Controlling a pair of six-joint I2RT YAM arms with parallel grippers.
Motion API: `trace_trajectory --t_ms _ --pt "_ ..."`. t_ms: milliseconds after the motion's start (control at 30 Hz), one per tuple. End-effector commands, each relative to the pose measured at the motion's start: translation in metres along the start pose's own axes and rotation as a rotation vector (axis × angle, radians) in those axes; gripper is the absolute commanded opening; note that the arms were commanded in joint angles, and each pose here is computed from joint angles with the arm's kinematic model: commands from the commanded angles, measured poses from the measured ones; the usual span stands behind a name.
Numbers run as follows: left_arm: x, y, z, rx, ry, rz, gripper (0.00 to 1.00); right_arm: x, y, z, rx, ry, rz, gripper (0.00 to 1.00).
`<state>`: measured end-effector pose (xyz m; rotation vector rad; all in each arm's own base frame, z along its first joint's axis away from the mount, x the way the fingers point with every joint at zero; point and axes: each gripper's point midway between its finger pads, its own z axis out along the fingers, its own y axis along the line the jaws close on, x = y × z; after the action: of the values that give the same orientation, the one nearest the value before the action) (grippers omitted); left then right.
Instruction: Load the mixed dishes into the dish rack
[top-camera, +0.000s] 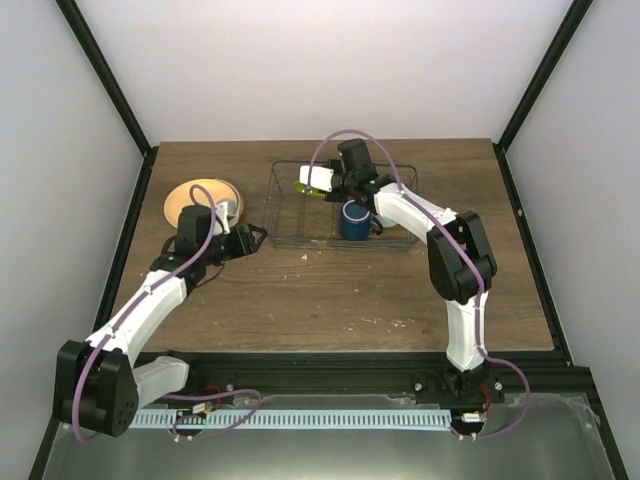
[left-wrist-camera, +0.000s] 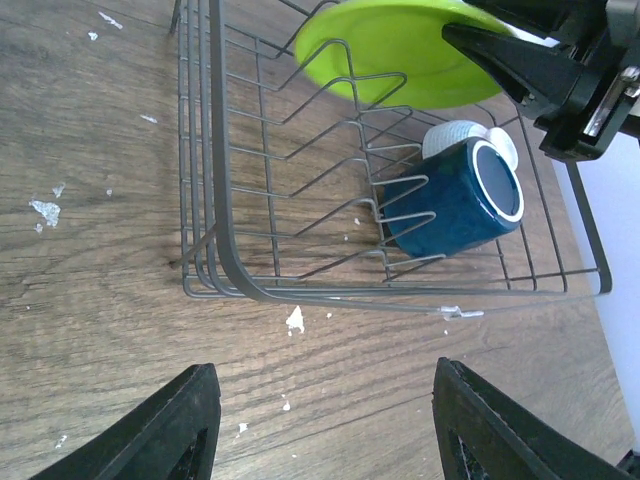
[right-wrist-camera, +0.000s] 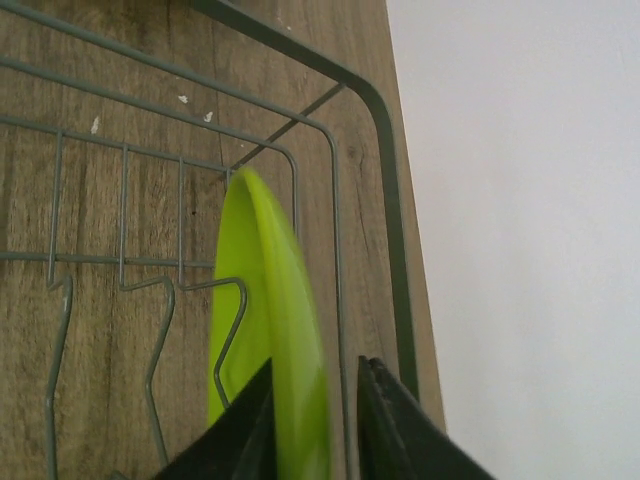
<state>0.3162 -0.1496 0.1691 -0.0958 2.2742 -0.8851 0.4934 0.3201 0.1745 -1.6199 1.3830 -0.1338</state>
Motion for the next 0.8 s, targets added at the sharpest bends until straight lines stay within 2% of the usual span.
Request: trace_trajectory --t_ms 0,67,267,400,600,767 --pt "-0.011 -0.007 0.000 0.031 -0.024 0.026 0.60 -0.012 -0.013 -0.002 0.008 -0.039 -0.002 0.25" --pt "-0.012 -0.006 0.000 0.029 -0.027 0.022 0.60 -0.010 -0.011 -0.001 0.004 -0.031 0.000 0.30" --pt "-0.021 -0.001 -0.003 0.013 -0.036 0.004 0.60 -0.011 -0.017 -0.005 0.021 -0.025 0.017 0.36" --pt "-0.049 0.017 -0.013 -0.057 -0.068 -0.027 0.62 -0.022 -0.039 -0.027 0.100 -0.022 0.066 0.38" --pt "-0.114 0.078 -0.037 -0.291 -0.148 -0.098 0.65 -0.053 -0.074 -0.079 0.215 -0.072 0.272 0.41" --pt "-0.147 0.144 -0.062 -0.596 -0.174 -0.114 0.66 -0.065 -0.054 -0.108 0.205 -0.078 0.495 0.40"
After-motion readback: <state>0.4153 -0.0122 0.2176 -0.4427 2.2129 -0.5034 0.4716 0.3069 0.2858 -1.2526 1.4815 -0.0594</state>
